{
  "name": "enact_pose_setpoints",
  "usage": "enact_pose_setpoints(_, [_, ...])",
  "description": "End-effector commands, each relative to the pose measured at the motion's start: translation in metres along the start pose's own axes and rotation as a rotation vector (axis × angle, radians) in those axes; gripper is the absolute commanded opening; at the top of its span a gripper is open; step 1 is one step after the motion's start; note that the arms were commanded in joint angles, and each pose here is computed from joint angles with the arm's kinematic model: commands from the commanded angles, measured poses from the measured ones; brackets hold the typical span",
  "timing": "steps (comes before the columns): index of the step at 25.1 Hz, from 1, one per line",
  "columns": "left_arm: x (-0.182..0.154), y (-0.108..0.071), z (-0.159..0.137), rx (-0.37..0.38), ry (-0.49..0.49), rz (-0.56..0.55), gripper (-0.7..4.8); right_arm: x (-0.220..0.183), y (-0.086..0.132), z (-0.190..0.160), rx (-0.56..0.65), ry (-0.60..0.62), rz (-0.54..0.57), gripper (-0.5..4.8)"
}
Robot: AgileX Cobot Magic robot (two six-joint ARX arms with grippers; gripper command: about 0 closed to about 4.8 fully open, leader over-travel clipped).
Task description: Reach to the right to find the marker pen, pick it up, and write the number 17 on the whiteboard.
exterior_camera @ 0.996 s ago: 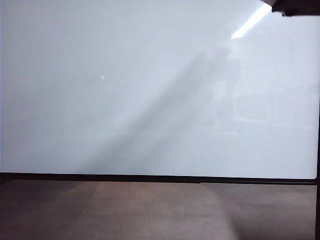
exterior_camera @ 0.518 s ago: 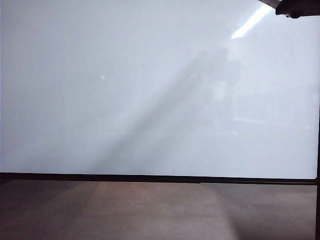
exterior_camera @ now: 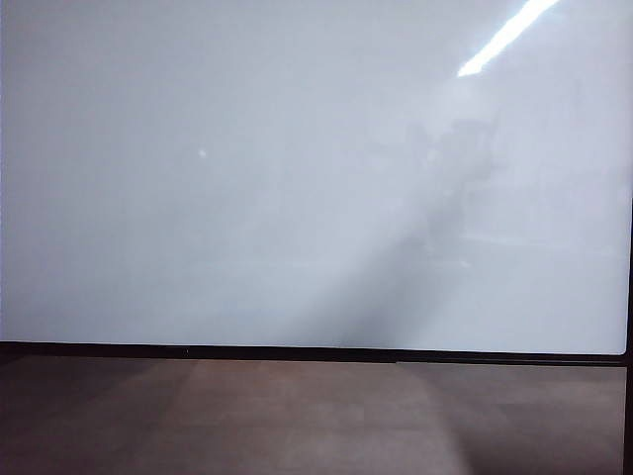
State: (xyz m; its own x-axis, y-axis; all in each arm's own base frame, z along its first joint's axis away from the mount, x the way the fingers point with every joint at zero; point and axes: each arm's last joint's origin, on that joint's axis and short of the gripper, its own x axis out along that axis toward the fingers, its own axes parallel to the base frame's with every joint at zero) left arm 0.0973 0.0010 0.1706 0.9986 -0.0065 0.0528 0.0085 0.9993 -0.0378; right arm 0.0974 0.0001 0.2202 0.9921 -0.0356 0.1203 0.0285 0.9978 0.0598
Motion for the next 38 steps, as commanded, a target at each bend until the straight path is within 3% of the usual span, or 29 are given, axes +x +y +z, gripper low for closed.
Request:
enact_pose_setpoints(1, [0.0,0.0,0.001,0.002,-0.011,-0.002,-0.05,-0.008,-0.004,-0.011,-0.006,-0.013,0.004,-0.01])
enact_pose_setpoints(13, [0.0,0.0,0.001,0.002,-0.011,-0.002,-0.05,-0.006,-0.003,-0.049,0.006,0.086,0.05,-0.01])
enact_pose_setpoints(38, [0.0,0.0,0.001,0.002,-0.011,-0.002,-0.05,-0.007,0.0,-0.05,0.008,0.091,0.081,-0.01])
